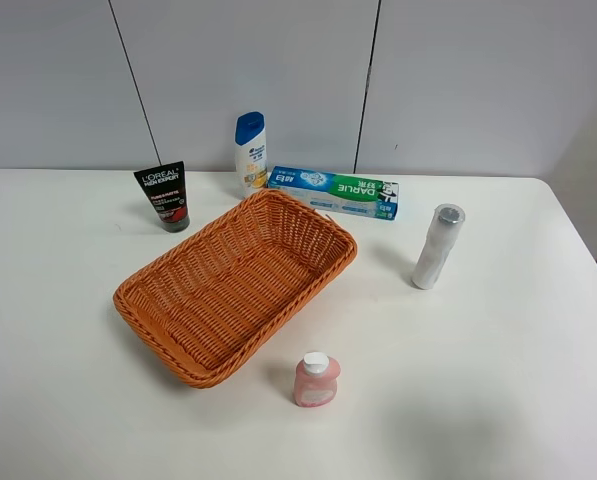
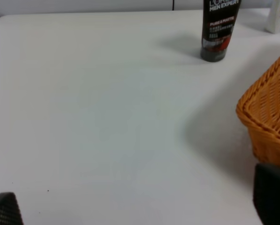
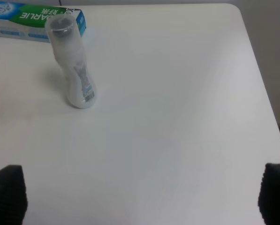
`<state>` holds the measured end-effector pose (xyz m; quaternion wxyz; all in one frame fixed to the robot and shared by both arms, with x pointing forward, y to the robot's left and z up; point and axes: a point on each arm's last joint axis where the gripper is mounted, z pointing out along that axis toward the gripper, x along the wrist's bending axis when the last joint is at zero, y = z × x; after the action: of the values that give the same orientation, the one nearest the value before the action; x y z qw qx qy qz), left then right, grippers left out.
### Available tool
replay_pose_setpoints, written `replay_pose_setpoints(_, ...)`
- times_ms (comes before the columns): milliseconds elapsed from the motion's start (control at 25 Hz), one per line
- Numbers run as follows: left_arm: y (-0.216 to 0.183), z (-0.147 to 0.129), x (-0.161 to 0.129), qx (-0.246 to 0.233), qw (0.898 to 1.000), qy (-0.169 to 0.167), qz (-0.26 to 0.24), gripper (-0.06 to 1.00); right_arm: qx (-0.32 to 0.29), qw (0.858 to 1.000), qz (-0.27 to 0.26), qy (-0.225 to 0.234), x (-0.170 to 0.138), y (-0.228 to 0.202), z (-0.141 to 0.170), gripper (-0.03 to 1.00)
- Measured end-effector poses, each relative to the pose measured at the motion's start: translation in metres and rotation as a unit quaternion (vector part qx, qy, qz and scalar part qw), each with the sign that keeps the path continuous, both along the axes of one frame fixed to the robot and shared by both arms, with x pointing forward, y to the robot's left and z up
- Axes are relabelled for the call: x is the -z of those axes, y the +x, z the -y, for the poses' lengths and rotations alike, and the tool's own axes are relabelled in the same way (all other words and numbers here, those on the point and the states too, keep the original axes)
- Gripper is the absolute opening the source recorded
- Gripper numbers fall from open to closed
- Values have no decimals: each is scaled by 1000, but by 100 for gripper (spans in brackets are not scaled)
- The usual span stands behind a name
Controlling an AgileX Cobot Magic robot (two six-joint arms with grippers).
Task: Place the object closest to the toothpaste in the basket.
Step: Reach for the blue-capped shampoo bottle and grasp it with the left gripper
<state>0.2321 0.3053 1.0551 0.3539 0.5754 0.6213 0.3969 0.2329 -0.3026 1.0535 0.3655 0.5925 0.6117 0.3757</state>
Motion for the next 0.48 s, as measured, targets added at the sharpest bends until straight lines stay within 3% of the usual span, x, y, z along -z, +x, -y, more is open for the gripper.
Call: replay_pose_setpoints(480,0,0,0,0,1000,0,0,99,0,1000,0,0,0,0,0,99)
